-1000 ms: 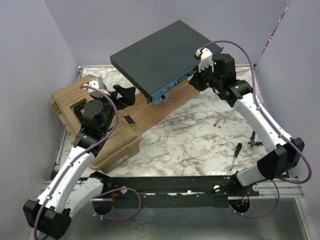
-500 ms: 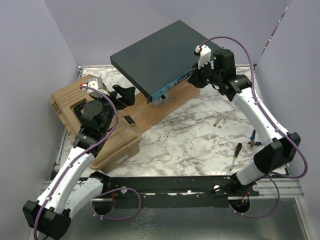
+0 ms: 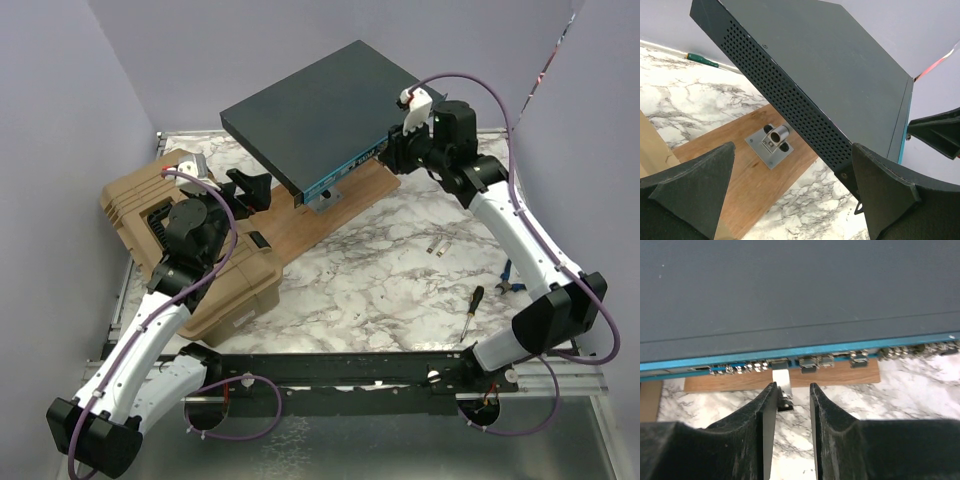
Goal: Insert the plug into the switch port
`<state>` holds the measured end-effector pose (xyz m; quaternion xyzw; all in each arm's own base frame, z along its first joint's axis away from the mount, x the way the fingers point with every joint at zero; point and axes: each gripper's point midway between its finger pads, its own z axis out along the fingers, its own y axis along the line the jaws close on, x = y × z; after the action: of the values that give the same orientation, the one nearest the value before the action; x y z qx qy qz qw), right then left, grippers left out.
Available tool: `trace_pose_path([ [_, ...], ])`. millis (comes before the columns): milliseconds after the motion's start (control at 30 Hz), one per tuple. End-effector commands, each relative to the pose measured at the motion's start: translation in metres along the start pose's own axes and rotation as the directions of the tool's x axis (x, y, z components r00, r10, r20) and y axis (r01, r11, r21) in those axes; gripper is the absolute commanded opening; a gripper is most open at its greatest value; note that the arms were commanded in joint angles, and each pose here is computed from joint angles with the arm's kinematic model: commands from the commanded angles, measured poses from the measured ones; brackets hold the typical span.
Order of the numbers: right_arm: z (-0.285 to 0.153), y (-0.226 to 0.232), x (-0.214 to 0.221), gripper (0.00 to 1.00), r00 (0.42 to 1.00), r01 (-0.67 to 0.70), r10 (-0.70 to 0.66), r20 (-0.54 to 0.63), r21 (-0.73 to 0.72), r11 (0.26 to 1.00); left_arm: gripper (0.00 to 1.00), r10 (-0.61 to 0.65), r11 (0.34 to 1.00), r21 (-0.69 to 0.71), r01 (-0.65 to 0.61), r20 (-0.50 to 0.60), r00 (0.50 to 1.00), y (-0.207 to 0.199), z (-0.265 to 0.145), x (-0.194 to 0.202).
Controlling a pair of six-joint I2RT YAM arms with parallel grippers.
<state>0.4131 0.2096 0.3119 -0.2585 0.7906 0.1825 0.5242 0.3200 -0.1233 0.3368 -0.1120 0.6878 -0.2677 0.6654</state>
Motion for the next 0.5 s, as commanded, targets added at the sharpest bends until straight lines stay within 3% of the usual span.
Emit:
trace_pose_path([
  [0, -0.025, -0.018, -0.021, 0.37, 0.995, -0.003, -0.006, 0.099, 0.088, 0.996, 0.99, -0.029, 1.000, -0.002, 0.029, 0.011, 1.000, -0.004, 0.001, -0.006],
  [267, -0.035, -0.015, 0.011, 0.38, 0.996, -0.047, 0.042, 0.081, 0.057, 0.997, 0.99, -0.145, 0.989, -0.012, 0.145, -0.007, 0.989, -0.006, 0.005, 0.002],
  [467, -0.027, -0.003, 0.023, 0.22, 0.994, -0.079, 0.079, 0.070, -0.011, 0.997, 0.99, -0.212, 0.977, -0.008, 0.212, -0.025, 0.977, -0.010, 0.009, 0.005],
])
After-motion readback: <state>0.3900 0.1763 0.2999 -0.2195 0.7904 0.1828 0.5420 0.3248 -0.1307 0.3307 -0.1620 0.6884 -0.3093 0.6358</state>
